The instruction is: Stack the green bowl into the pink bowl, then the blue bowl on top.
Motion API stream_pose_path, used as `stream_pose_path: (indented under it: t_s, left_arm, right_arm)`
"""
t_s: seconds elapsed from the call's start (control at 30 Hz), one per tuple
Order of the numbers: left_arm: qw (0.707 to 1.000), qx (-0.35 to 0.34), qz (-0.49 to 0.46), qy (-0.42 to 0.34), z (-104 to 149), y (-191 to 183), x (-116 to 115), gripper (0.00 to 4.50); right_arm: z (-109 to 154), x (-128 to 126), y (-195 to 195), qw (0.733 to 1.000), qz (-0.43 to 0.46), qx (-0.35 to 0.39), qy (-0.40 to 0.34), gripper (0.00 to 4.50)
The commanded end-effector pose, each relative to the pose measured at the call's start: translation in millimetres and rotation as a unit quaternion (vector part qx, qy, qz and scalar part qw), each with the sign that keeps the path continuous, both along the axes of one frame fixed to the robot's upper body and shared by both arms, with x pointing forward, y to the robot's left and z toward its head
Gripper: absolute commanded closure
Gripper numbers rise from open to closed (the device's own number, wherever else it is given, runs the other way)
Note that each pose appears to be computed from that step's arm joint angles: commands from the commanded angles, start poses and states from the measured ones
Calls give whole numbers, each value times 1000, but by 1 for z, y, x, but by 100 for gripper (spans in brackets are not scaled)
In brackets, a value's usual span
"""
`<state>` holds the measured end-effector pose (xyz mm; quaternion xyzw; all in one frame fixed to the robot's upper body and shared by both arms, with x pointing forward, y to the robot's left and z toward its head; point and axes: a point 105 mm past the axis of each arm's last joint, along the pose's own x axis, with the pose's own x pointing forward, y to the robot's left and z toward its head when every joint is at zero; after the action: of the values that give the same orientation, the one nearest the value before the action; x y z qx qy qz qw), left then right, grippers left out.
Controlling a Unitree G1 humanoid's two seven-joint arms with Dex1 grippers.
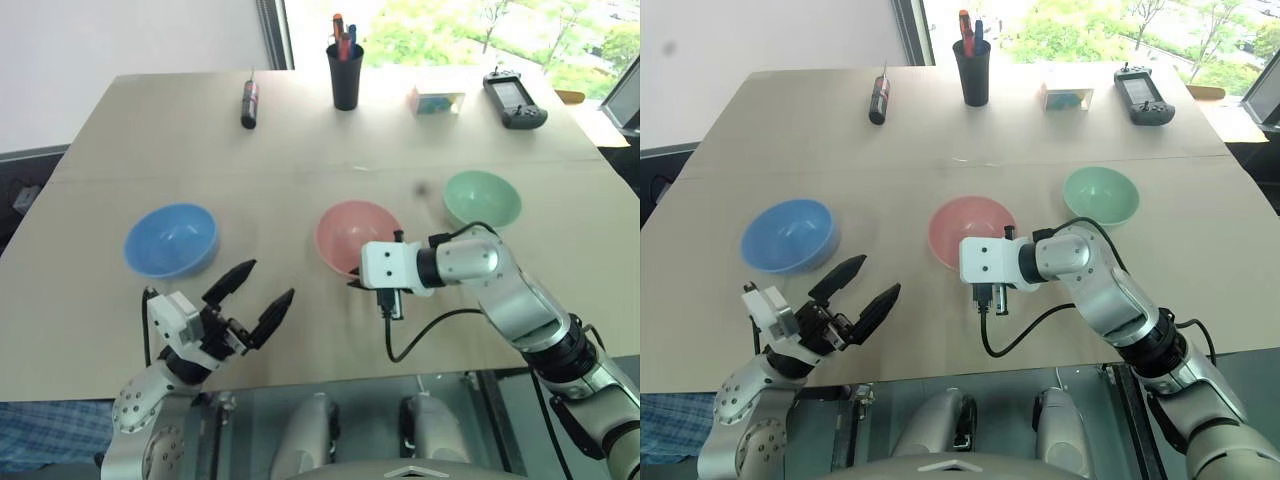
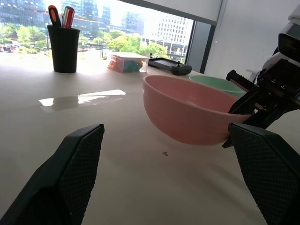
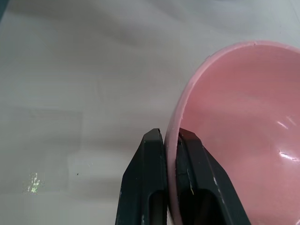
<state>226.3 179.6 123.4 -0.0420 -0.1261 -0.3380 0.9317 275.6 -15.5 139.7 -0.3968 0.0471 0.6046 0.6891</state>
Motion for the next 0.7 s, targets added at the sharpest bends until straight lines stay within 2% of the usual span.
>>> stream_pose_path:
  t_s: [0.03,0.1,0.17,0.2,0.23,0.4,0.47,0.6,0.7]
  left_arm:
    - [1000,-3,-12,-10,4,1,0,0]
    - [1000,-3,-16,-9,2,1,1,0]
    - [1000,-3,-20,-8,1,1,1,0]
    - [1000,-3,-21,-8,1,0,2,0]
    - [1000,-4,-22,-9,1,0,2,0]
    - [1000,-5,-29,-10,-1,0,5,0]
    - [999,-10,-39,-11,-1,-2,7,0]
    - [998,-20,-58,-23,5,-9,15,0]
    - [997,-29,-69,-33,11,-15,21,0]
  right_arm:
    - [7,-5,3,1000,3,8,-13,308]
    - [8,-5,3,1000,-2,12,-13,237]
    - [10,-3,4,1000,-6,18,-22,141]
    - [12,-3,4,999,-9,21,-25,127]
    - [13,-3,4,999,-12,25,-24,87]
    - [35,-6,-16,998,-23,41,-30,87]
    - [47,-6,-35,997,-48,45,-27,87]
    - [66,5,-70,990,-122,54,-37,87]
    - [69,26,-103,976,-208,54,-42,87]
